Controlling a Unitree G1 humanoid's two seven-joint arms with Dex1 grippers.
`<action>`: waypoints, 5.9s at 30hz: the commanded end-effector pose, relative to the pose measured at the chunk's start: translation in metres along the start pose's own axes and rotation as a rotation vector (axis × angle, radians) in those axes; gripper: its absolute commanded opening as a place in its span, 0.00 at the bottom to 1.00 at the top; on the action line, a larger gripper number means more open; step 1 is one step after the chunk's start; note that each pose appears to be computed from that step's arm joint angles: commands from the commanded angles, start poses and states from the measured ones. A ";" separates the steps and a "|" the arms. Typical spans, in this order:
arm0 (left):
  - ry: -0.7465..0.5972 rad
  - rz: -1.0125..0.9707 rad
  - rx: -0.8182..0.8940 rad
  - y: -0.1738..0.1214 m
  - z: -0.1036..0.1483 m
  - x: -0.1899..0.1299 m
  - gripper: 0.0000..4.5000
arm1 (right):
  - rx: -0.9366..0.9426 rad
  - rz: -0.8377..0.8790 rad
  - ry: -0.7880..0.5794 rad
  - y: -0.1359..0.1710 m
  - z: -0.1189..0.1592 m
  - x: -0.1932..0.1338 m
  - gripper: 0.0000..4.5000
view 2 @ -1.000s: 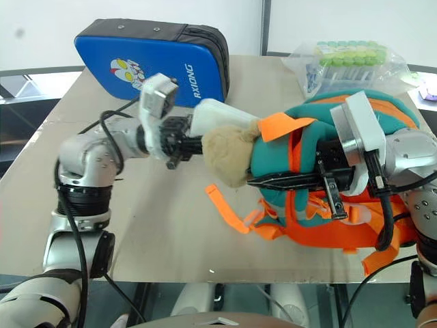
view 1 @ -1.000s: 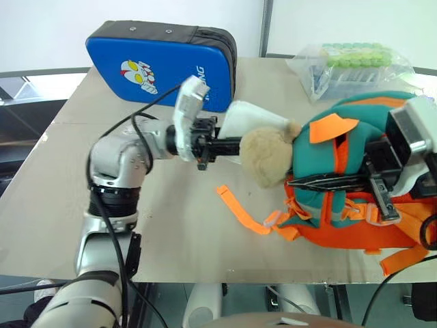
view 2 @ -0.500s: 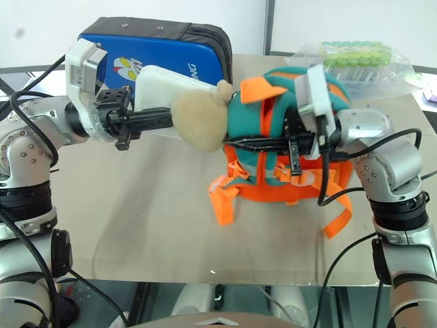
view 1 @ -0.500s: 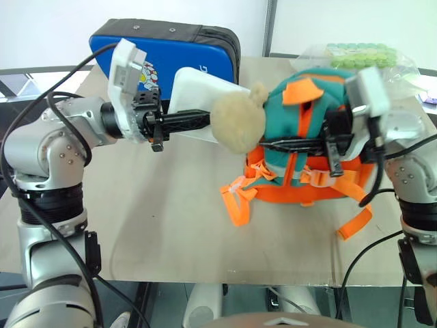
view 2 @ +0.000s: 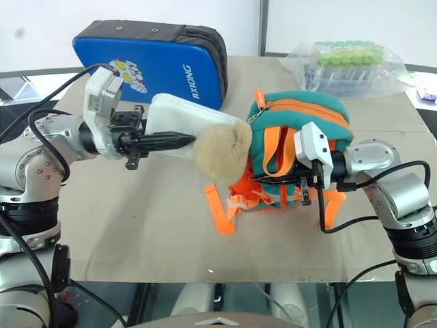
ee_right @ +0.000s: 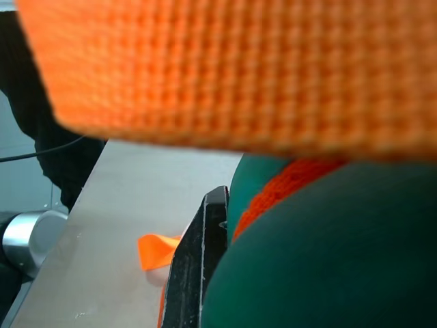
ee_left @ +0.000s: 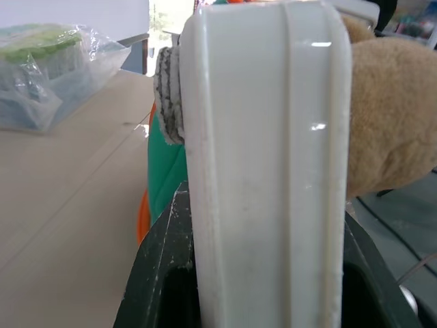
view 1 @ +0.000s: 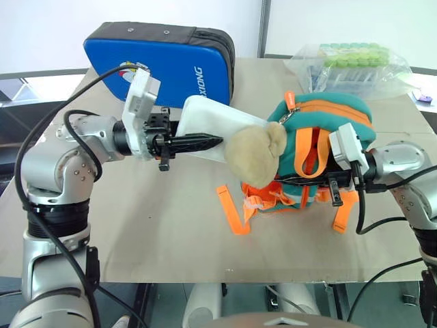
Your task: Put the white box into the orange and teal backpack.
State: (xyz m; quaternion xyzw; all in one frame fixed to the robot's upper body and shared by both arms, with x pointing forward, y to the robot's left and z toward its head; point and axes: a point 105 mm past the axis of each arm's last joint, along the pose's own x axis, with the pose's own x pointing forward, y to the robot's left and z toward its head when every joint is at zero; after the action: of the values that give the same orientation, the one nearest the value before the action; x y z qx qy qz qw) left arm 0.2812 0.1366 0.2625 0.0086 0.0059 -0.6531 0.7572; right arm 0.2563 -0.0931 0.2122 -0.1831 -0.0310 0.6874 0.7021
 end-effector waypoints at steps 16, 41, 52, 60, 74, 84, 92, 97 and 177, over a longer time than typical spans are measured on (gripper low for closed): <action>0.136 -0.154 0.354 -0.005 -0.023 0.115 0.23 | -0.063 -0.017 -0.002 0.008 0.018 -0.003 0.04; -0.185 -0.068 -0.286 0.002 0.040 0.012 0.99 | 0.070 -0.346 -0.016 -0.028 -0.004 0.005 0.00; -0.089 -0.021 -0.405 -0.008 -0.001 0.059 0.99 | 0.047 -0.334 -0.023 -0.027 0.003 0.010 0.00; -0.036 0.001 -0.328 -0.010 -0.020 0.084 0.56 | 0.070 -0.390 -0.048 -0.031 0.006 0.007 0.00; -0.429 0.193 -0.498 0.025 0.017 -0.025 0.19 | 0.339 -0.999 -0.454 -0.090 0.024 -0.073 0.00; -0.116 0.722 -0.764 0.042 -0.146 -0.055 0.15 | 0.415 -1.432 -0.617 -0.118 0.026 -0.138 0.00; -0.461 0.552 -0.648 0.040 -0.069 -0.067 0.14 | 0.366 -1.539 -0.628 -0.121 0.040 -0.164 0.00; -0.607 0.245 -0.635 0.002 -0.013 -0.079 0.13 | 0.345 -1.544 -0.610 -0.126 0.045 -0.164 0.00; -0.656 0.439 -0.562 0.018 -0.009 -0.086 0.11 | 0.253 -1.854 -0.389 -0.135 0.048 -0.192 0.00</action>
State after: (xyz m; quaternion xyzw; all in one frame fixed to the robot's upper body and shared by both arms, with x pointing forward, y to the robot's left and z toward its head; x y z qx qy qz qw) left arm 0.2873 0.1654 0.2315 -0.3716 0.0343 -0.4855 0.7906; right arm 0.3753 -0.1108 0.2885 0.0818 -0.0821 0.2020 0.9725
